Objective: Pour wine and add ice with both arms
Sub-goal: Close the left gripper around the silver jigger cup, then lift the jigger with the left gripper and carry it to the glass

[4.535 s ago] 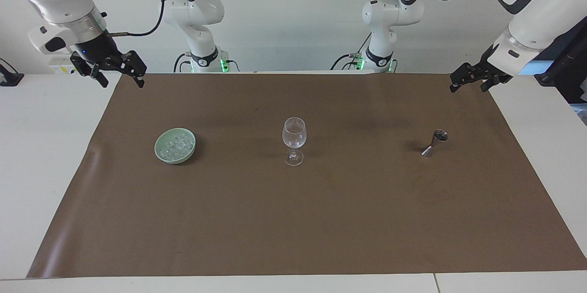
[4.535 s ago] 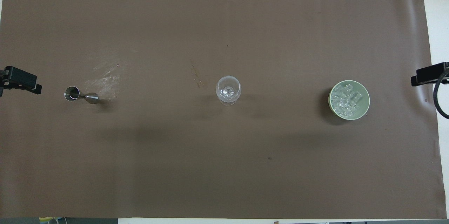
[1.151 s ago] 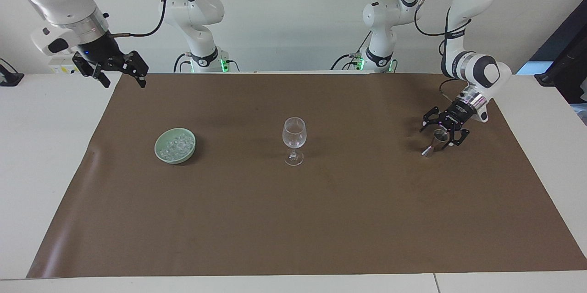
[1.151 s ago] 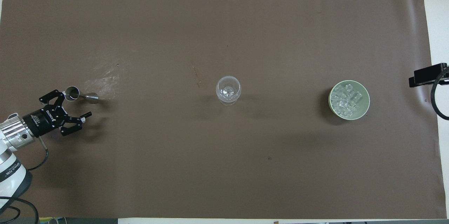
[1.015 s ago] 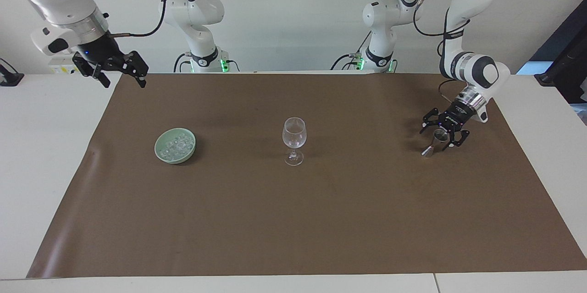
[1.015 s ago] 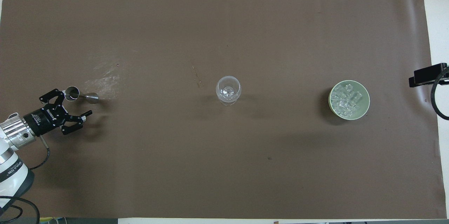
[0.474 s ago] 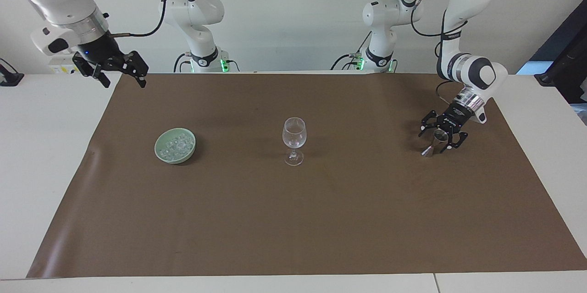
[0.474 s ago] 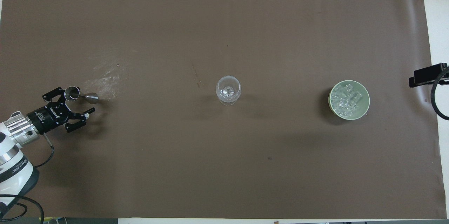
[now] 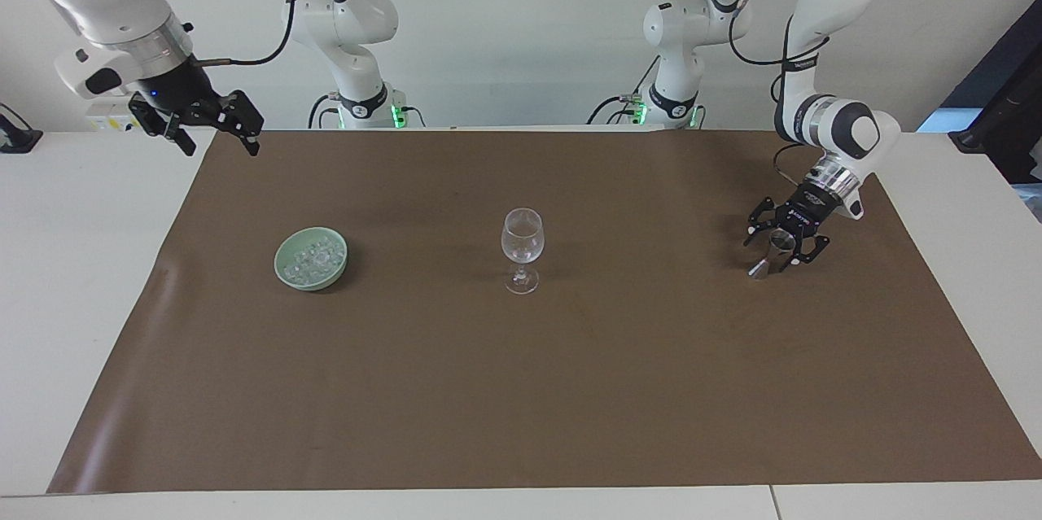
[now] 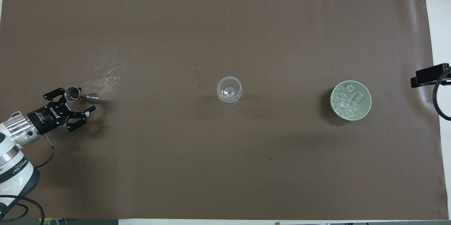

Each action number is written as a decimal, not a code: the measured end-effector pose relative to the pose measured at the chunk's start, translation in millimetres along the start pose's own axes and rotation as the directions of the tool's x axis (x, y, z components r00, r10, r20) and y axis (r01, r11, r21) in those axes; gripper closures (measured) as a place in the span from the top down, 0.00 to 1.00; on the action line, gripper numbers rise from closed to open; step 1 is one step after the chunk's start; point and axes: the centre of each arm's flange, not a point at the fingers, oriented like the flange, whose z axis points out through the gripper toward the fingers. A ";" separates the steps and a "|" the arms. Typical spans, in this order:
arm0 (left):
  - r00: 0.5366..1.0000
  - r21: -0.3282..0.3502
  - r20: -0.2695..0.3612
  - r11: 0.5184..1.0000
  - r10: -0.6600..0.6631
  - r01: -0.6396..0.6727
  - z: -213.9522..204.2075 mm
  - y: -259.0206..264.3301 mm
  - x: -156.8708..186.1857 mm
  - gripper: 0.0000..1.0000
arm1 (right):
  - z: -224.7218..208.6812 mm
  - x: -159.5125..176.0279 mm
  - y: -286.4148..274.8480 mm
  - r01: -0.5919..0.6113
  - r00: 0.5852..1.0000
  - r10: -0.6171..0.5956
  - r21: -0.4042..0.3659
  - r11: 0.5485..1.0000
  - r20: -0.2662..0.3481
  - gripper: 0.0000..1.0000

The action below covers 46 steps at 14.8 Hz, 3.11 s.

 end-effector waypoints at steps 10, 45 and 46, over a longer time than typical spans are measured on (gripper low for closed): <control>1.000 -0.014 0.011 1.000 0.001 -0.001 -0.3 2.4 -2.4 0.34 | 0.0 0.0 0.0 0.000 1.000 0.000 0.000 1.000 0.000 1.00; 0.896 0.340 -0.196 0.885 0.399 -0.319 184.3 -203.3 -370.0 0.22 | 0.0 0.0 0.0 0.000 1.000 0.000 0.000 1.000 0.000 1.00; 0.882 0.348 -0.204 0.874 0.425 -0.340 185.6 -206.6 -370.9 0.22 | 0.0 0.0 0.0 0.000 1.000 0.000 0.000 1.000 0.000 1.00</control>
